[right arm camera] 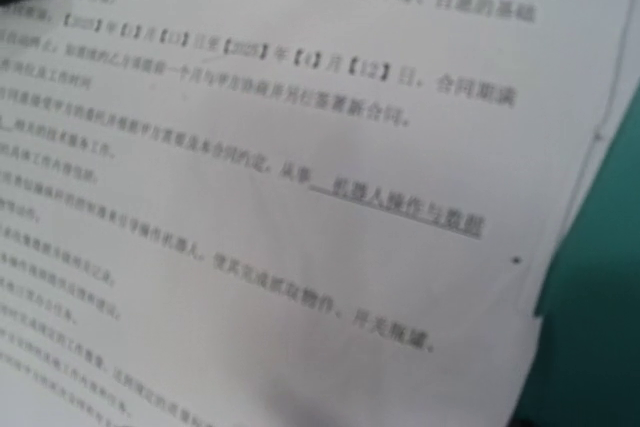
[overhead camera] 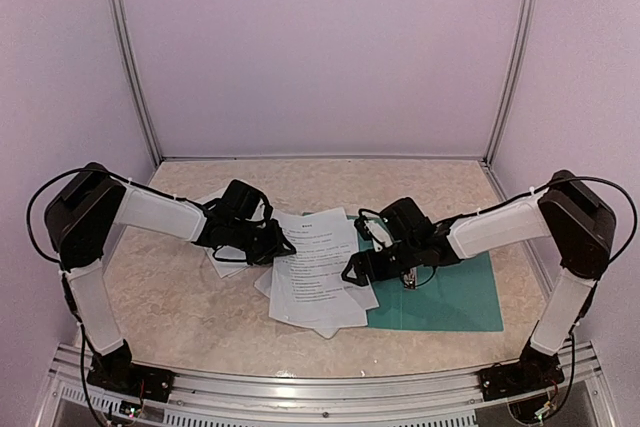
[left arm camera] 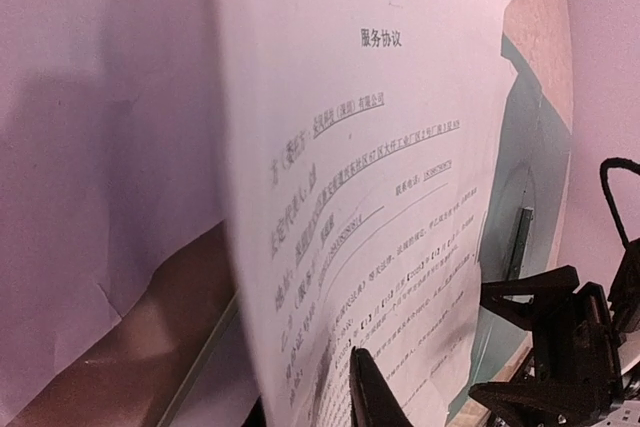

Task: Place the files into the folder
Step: Place the file in the folder, then adjust the file in the folder.

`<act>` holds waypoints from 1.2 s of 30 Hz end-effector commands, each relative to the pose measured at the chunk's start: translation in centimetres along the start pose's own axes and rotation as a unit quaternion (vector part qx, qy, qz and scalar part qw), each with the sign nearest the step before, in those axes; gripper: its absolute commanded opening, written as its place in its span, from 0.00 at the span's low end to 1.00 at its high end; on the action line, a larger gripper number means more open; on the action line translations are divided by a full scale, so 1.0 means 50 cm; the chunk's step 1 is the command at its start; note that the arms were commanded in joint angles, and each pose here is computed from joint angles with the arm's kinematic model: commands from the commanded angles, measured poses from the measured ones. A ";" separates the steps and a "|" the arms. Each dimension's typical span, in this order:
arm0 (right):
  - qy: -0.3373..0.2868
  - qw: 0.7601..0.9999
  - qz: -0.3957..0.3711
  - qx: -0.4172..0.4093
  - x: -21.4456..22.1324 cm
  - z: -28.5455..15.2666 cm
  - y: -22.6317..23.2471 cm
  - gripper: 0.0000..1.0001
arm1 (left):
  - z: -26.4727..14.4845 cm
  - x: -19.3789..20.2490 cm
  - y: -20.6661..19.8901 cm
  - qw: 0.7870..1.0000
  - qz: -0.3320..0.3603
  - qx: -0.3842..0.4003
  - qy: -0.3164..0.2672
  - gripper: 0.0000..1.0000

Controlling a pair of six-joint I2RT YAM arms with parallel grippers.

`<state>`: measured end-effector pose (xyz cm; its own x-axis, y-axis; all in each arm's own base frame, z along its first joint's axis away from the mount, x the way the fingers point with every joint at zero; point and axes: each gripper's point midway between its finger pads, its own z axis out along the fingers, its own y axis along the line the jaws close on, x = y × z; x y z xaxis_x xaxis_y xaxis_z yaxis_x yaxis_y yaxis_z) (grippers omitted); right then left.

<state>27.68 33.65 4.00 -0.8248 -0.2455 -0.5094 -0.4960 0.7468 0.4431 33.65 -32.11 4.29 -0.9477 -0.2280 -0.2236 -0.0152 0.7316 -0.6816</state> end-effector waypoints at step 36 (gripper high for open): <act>0.015 1.000 0.014 0.019 0.066 -0.025 0.046 0.74 | 0.014 0.005 0.024 0.999 0.006 -0.038 -0.009 0.29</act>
<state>24.55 34.33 4.66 -0.8368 -0.2329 -0.4955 -0.4728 0.7638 0.4394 33.68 -31.68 3.69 -0.9398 -0.2403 -0.2428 -0.0278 0.7622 -0.6467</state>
